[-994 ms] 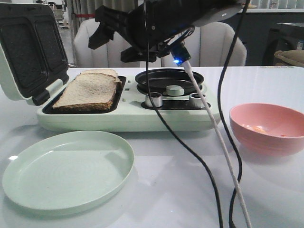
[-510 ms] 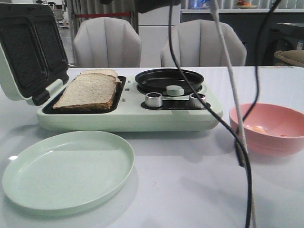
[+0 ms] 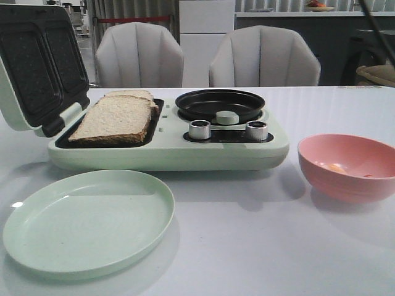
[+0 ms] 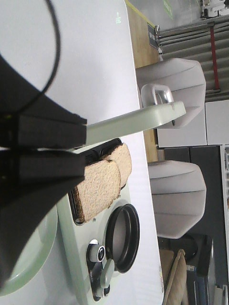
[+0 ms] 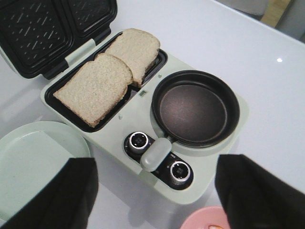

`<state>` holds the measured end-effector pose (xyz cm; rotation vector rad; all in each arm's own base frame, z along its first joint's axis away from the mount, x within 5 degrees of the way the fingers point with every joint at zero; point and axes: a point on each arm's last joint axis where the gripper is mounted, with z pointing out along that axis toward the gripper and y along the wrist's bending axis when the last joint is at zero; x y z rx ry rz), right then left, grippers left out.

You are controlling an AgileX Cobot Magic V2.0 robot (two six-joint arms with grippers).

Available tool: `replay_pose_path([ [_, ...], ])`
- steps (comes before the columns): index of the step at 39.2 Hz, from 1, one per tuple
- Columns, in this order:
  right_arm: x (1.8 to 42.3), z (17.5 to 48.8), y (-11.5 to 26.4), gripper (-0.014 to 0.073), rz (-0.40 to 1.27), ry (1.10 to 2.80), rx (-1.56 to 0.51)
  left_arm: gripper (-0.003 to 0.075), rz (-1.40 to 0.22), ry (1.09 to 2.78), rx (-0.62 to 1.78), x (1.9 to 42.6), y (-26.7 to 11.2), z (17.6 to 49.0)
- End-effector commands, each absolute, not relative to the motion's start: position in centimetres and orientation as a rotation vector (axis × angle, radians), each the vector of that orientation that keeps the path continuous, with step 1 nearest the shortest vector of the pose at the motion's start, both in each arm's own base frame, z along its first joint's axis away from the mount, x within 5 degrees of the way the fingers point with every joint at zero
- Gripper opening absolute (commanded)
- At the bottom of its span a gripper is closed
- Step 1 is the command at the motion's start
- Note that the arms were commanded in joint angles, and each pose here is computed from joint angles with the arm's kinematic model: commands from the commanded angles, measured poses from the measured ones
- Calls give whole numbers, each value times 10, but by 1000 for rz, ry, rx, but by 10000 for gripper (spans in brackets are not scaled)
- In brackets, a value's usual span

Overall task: Make breakfast with bread and shrimp
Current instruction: 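Open the right gripper and withdraw it from the sandwich maker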

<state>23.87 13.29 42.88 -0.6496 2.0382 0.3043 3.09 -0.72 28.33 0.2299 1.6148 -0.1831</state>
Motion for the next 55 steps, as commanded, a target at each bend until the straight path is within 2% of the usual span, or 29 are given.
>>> replay_pose_path([
  [1,214,449,114,605,300,1915,-565,113,-207,1524,206,29,-7,299],
  [12,154,412,77,605,312,1827,-467,113,-207,1524,206,29,-7,299],
  [36,52,312,28,605,418,1470,-316,113,-207,1522,206,29,-7,299],
  [41,45,294,24,605,420,1457,-314,113,-207,1522,206,29,-7,299],
  [55,48,273,26,605,414,1522,-328,130,-201,1511,207,29,-7,303],
])
